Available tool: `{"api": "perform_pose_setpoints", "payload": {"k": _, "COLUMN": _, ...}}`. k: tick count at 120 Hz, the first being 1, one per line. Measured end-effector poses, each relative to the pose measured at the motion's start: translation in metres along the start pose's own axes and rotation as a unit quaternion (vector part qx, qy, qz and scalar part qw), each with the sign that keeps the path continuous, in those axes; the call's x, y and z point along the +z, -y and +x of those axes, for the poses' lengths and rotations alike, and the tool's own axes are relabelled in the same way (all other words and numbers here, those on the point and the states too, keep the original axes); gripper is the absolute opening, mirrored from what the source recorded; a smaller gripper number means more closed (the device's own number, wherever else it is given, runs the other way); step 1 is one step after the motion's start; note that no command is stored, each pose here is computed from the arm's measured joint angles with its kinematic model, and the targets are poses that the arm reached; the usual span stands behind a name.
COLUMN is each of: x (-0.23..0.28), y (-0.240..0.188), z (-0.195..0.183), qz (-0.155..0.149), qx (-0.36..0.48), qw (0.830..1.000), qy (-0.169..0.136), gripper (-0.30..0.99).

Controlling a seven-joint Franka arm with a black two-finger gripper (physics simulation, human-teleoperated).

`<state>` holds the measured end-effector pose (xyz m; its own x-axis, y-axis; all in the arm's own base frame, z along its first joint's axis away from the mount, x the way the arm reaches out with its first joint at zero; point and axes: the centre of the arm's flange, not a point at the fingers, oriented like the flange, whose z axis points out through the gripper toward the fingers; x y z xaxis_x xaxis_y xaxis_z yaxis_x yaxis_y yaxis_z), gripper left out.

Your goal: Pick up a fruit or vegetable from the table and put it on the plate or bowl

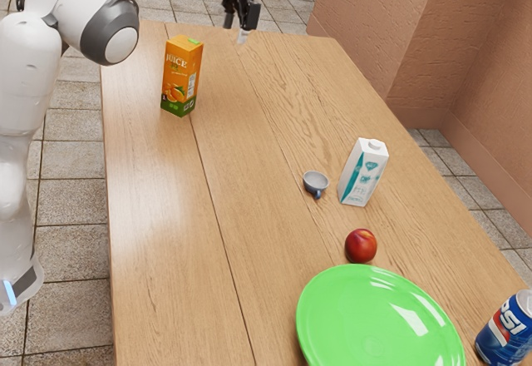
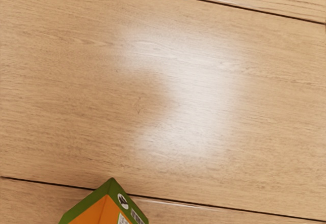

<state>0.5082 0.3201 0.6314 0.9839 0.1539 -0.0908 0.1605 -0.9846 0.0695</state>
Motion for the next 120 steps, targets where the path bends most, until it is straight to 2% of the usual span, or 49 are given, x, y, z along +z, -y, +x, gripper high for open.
{"api": "perform_pose_setpoints", "payload": {"k": 24, "x": -0.009, "y": 0.012, "z": -0.006, "qz": -0.001, "qx": 0.018, "qw": 1.000, "qy": -0.019, "gripper": 0.69}}
{"api": "perform_pose_setpoints", "payload": {"k": 38, "x": -0.147, "y": 0.000, "z": -0.090, "qz": 0.038, "qx": 0.066, "qw": 0.983, "qy": -0.166, "gripper": 0.69}}
{"api": "perform_pose_setpoints", "payload": {"k": 49, "x": -0.191, "y": -0.032, "z": -0.118, "qz": 0.056, "qx": 0.152, "qw": 0.961, "qy": -0.225, "gripper": 0.69}}
{"api": "perform_pose_setpoints", "payload": {"k": 55, "x": -0.218, "y": -0.071, "z": -0.132, "qz": 0.064, "qx": 0.222, "qw": 0.936, "qy": -0.267, "gripper": 0.69}}
{"api": "perform_pose_setpoints", "payload": {"k": 60, "x": -0.230, "y": -0.105, "z": -0.136, "qz": 0.070, "qx": 0.282, "qw": 0.913, "qy": -0.286, "gripper": 0.69}}
{"api": "perform_pose_setpoints", "payload": {"k": 65, "x": -0.232, "y": -0.154, "z": -0.130, "qz": 0.083, "qx": 0.352, "qw": 0.889, "qy": -0.282, "gripper": 0.69}}
{"api": "perform_pose_setpoints", "payload": {"k": 74, "x": -0.225, "y": -0.255, "z": -0.121, "qz": 0.106, "qx": 0.478, "qw": 0.833, "qy": -0.255, "gripper": 0.69}}
{"api": "perform_pose_setpoints", "payload": {"k": 82, "x": -0.217, "y": -0.303, "z": -0.120, "qz": 0.121, "qx": 0.542, "qw": 0.798, "qy": -0.234, "gripper": 0.69}}
{"api": "perform_pose_setpoints", "payload": {"k": 88, "x": -0.202, "y": -0.316, "z": -0.100, "qz": 0.133, "qx": 0.560, "qw": 0.790, "qy": -0.213, "gripper": 0.69}}
{"api": "perform_pose_setpoints", "payload": {"k": 93, "x": -0.174, "y": -0.326, "z": -0.066, "qz": 0.138, "qx": 0.568, "qw": 0.790, "qy": -0.182, "gripper": 0.69}}
{"api": "perform_pose_setpoints", "payload": {"k": 100, "x": -0.122, "y": -0.347, "z": -0.012, "qz": 0.134, "qx": 0.585, "qw": 0.788, "qy": -0.136, "gripper": 0.69}}
{"api": "perform_pose_setpoints", "payload": {"k": 107, "x": -0.067, "y": -0.382, "z": 0.028, "qz": 0.123, "qx": 0.614, "qw": 0.774, "qy": -0.098, "gripper": 0.69}}
{"api": "perform_pose_setpoints", "payload": {"k": 113, "x": -0.033, "y": -0.402, "z": 0.051, "qz": 0.116, "qx": 0.632, "qw": 0.762, "qy": -0.078, "gripper": 0.69}}
{"api": "perform_pose_setpoints", "payload": {"k": 120, "x": -0.004, "y": -0.421, "z": 0.068, "qz": 0.104, "qx": 0.655, "qw": 0.745, "qy": -0.070, "gripper": 0.69}}
